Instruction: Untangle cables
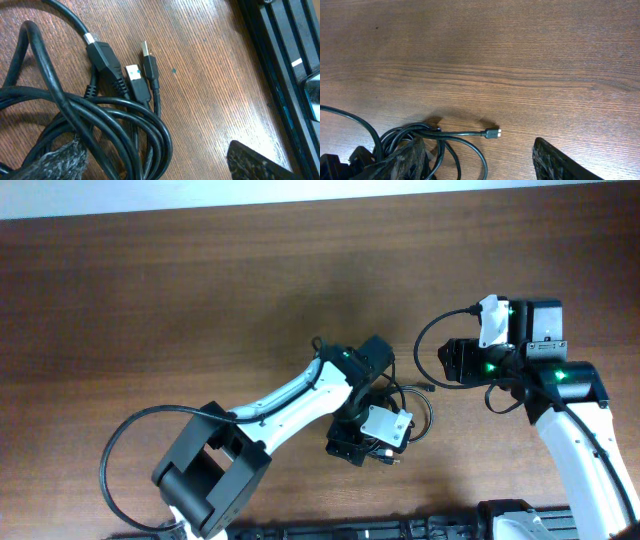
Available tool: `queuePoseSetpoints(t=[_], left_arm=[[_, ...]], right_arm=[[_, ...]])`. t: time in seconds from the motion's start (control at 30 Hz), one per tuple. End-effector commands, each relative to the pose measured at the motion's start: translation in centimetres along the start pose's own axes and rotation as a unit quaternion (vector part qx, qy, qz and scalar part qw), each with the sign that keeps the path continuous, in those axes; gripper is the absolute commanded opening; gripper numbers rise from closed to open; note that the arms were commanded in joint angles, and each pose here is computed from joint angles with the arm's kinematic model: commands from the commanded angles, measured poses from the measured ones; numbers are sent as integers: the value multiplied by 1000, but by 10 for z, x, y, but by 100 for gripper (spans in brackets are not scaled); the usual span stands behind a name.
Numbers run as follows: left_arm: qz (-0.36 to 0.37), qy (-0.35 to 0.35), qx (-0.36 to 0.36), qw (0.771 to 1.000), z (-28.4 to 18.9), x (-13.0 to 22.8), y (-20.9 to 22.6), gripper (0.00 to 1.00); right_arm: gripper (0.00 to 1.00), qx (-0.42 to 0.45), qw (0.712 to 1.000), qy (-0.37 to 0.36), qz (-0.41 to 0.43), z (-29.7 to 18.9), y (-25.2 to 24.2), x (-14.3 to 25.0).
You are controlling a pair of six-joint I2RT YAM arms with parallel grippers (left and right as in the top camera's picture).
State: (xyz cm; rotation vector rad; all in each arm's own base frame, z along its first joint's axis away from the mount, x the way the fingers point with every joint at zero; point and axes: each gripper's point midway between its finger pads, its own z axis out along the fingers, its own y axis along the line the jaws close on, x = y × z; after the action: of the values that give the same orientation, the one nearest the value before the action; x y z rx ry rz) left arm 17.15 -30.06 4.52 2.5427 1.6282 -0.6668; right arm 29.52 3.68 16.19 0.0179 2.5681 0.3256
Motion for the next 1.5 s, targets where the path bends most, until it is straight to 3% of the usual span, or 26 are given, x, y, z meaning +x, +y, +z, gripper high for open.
queuePoseSetpoints(t=[0.0,0.2,0.33,0.4,0.47,0.5,0.53,0.77,0.87,0.97,1.07,1.1,1.47], left_arm=[[2,-4,15,1000,9,3,-6,88],[0,-14,25,1000,19,6,-12,89],[6,-20,12,1000,21,4,-6,84],[6,-21,8,1000,21,3,-4,72],[7,-21,8,1000,21,4,-4,54],[7,-21,8,1000,21,3,-4,40],[6,-21,8,1000,21,3,-4,37],[-5,-20,10,1000,21,4,-5,56],[-8,-18,15,1000,25,6,-5,58],[-17,-11,32,999,37,13,-6,54],[-29,-17,43,999,43,12,-7,30],[-30,-22,44,998,43,10,-7,28],[-41,-47,46,997,38,0,-5,32]], right_arm=[[67,6,1000,-2,-3,0,-3,-2],[67,6,1000,-2,-3,0,-3,-2],[67,6,1000,-2,-3,0,-3,-2],[67,6,1000,-2,-3,0,-3,-2],[67,6,1000,-2,-3,0,-3,-1],[67,6,1000,-2,-3,0,-3,-1],[67,6,1000,-2,-3,0,-3,-1],[67,6,1000,-2,-3,0,-3,-1],[67,6,1000,-2,-3,0,-3,-2],[67,6,1000,-2,-3,0,-3,-2],[67,6,1000,-2,-3,0,-3,-1],[67,6,1000,-2,-3,0,-3,-1],[67,4,1000,-1,-3,0,-2,-1]])
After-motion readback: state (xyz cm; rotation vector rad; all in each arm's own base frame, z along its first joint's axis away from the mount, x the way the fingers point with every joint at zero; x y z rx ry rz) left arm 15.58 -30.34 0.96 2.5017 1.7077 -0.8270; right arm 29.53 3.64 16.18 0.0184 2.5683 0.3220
